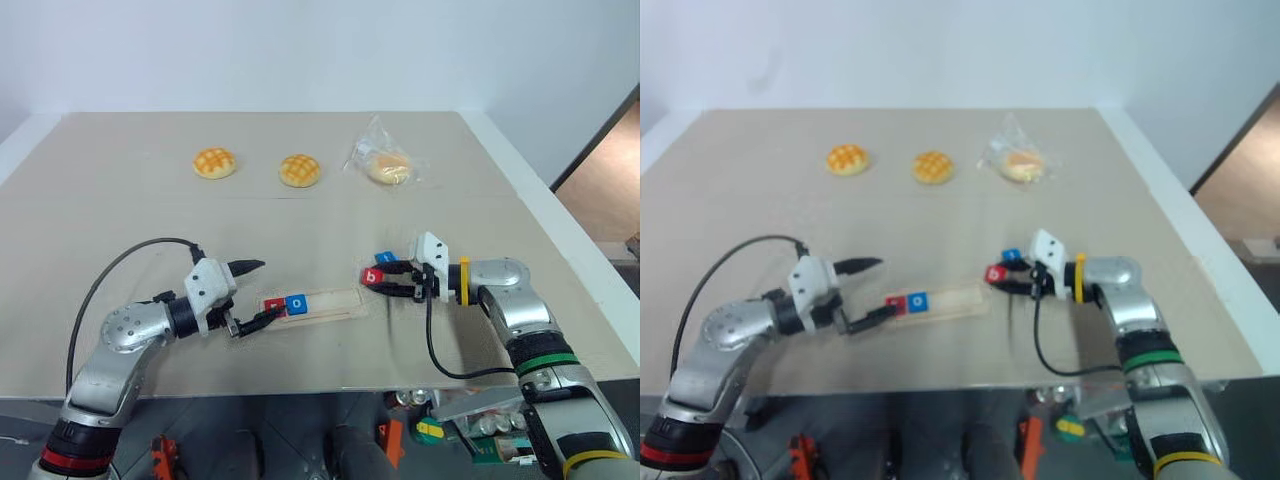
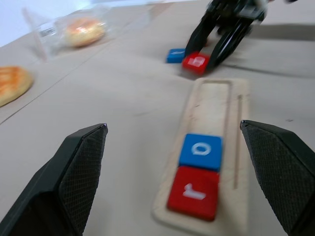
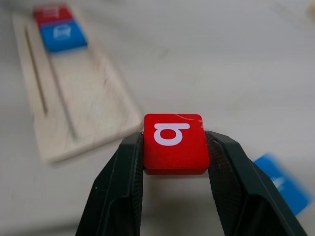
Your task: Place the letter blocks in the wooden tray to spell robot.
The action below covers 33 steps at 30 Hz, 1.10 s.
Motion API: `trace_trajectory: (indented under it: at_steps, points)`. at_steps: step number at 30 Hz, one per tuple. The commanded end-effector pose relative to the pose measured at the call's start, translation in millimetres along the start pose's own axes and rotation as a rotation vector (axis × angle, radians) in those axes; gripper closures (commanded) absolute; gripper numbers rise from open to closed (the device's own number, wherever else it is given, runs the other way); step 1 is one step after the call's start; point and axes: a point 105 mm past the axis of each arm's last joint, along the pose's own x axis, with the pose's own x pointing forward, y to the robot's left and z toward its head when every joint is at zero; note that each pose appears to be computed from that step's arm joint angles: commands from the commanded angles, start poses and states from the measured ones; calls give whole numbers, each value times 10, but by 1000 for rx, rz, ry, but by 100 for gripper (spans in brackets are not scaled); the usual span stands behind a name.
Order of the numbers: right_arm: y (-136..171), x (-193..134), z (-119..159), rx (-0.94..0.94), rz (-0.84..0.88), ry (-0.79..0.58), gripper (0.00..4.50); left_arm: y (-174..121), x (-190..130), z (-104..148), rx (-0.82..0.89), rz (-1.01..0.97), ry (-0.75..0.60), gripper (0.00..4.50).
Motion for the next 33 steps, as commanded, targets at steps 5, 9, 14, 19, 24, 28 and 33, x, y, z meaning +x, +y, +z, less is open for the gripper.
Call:
trace_trajectory:
  at_steps: [5,9,14,19,24,28,33]
  points:
    - [454,416,561,-139,289,-85,269,-36,-204,-20,-72,86,-49,0]
    - [643,560,469,-177,409,-36,269,-152,-286,-61,-117,37,-39,0]
    - [641,670,431,-182,431,-16,269,-229,-272,-63,-111,-3,-16,0]
    - [580,730,426,-177,411,-16,269,-244,-252,-53,-109,4,-20,0]
    - [543,734,411,-171,407,-10,269,-262,-267,-66,-99,8,-12,0]
    - [535,752,362,-173,407,0,269,-251,-251,-53,-93,12,-16,0]
    - [528,765,341,-176,410,8,269,-267,-236,-43,-88,5,-21,0]
